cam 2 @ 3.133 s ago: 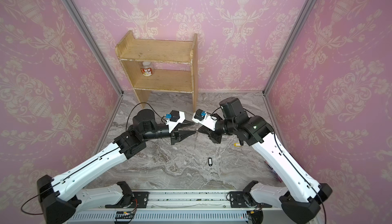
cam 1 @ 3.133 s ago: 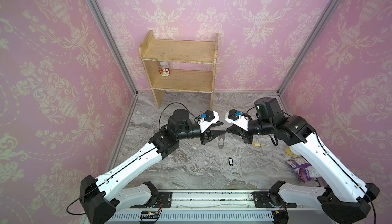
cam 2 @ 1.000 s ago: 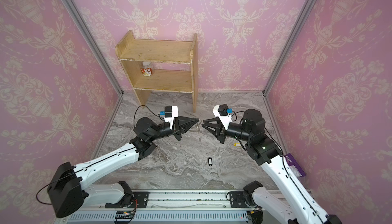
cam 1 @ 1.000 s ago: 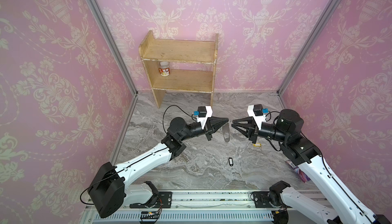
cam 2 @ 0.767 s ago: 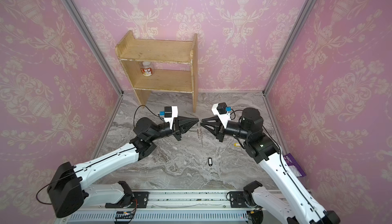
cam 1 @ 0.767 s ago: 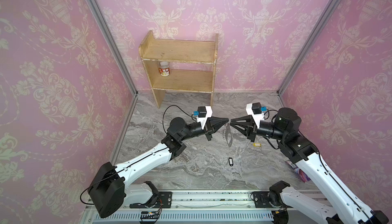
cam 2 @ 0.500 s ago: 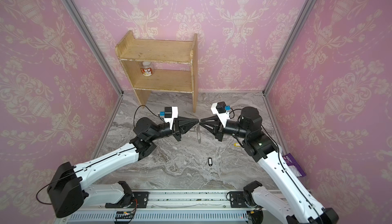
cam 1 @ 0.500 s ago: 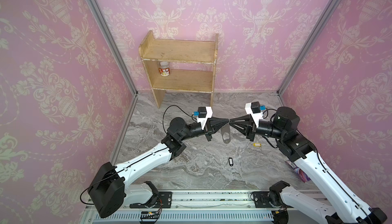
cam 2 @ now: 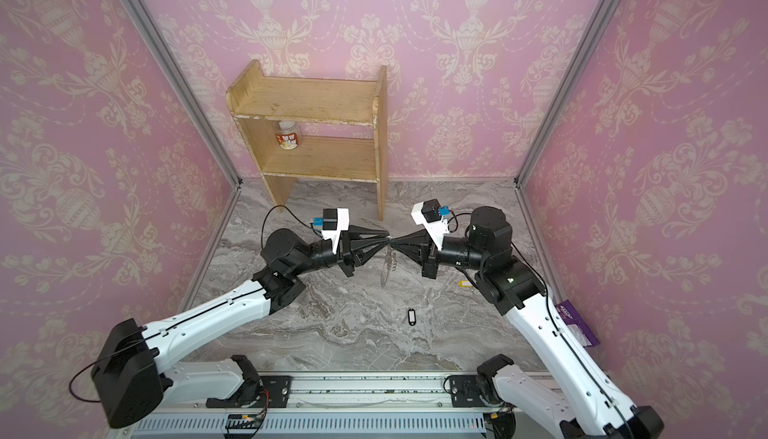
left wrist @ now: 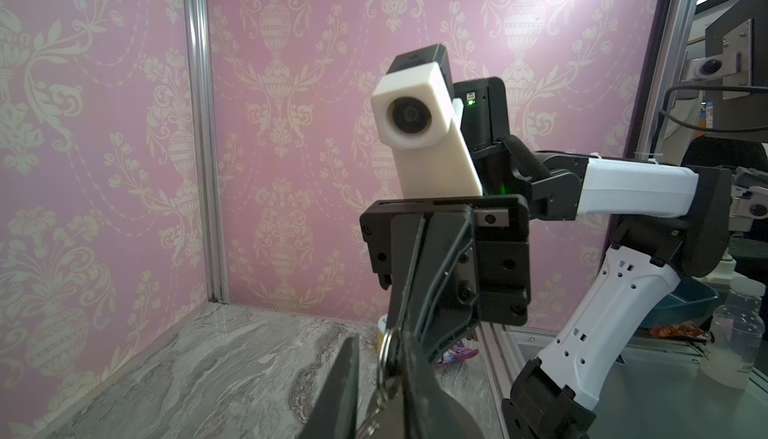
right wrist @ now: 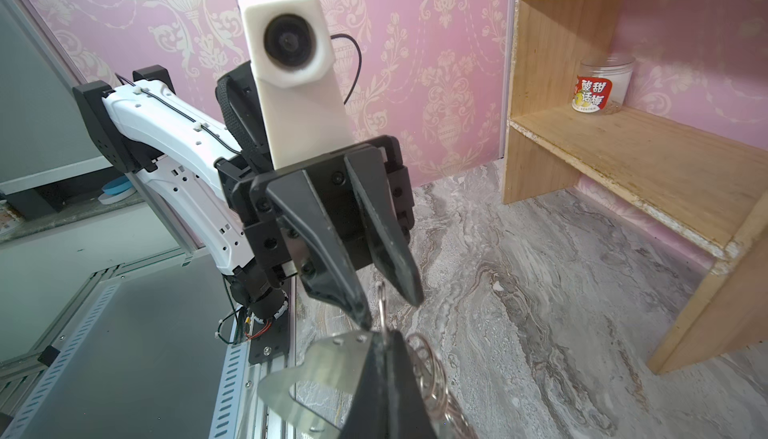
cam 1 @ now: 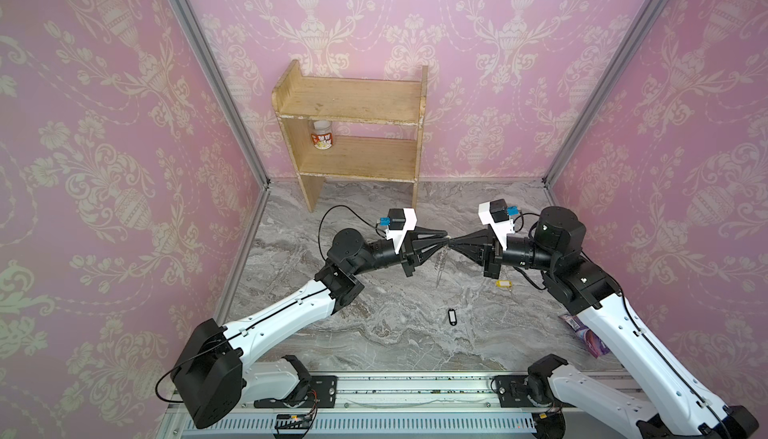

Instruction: Put the keys on the keyring

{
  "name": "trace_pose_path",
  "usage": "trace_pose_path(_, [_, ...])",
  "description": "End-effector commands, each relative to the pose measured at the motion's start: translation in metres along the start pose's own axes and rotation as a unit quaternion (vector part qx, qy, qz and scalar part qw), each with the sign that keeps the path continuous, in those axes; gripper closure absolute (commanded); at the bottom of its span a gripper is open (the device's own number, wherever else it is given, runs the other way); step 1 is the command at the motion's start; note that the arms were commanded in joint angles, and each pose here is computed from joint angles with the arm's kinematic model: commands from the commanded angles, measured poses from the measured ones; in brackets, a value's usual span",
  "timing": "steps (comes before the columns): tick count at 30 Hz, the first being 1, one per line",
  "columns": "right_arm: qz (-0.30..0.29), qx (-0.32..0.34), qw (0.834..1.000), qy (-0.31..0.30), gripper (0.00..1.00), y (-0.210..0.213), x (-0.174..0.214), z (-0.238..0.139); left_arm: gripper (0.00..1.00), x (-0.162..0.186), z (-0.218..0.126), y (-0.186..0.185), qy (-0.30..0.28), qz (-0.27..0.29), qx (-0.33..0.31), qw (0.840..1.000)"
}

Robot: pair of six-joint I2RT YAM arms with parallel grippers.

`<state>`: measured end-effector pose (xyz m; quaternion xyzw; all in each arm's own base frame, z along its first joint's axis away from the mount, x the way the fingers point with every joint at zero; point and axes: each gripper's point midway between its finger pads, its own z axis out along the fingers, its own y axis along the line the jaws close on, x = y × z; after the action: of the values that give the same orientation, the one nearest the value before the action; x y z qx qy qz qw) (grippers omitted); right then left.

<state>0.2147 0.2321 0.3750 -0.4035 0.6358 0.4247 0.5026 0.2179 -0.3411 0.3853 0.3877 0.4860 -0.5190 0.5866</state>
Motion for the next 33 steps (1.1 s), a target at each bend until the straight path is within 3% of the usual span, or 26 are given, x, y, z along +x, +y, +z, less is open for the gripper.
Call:
trace_pose_path(1, [-0.031,0.003,0.999,0.01,1.0,0.006,-0.009,-0.006,0.63,-0.008,-0.004,-0.005,0.021,-0.001,-0.003,1.0])
trace_pose_path(6, [-0.045,-0.004,0.998,0.039,1.0,0.01,-0.011,-0.009,0.6,0.0,-0.009,-0.012,0.078,-0.004,0.001,0.997])
trace_pose_path(11, [-0.046,-0.019,0.996,0.073,1.0,0.012,-0.005,-0.008,0.58,-0.001,-0.01,-0.016,0.102,0.001,0.009,0.995])
trace_pose_path(18, [-0.054,-0.017,0.996,0.072,1.0,0.012,-0.008,-0.009,0.6,-0.002,-0.006,-0.016,0.103,-0.003,0.018,0.994])
trace_pose_path(23, [-0.054,-0.017,0.996,0.071,1.0,0.013,-0.009,-0.009,0.63,0.0,-0.003,-0.017,0.106,-0.011,0.028,0.994])
trace_pose_path(33, [-0.053,-0.016,0.996,0.071,1.0,0.011,-0.008,-0.008,0.8,-0.009,0.002,-0.019,0.088,-0.014,0.039,0.995])
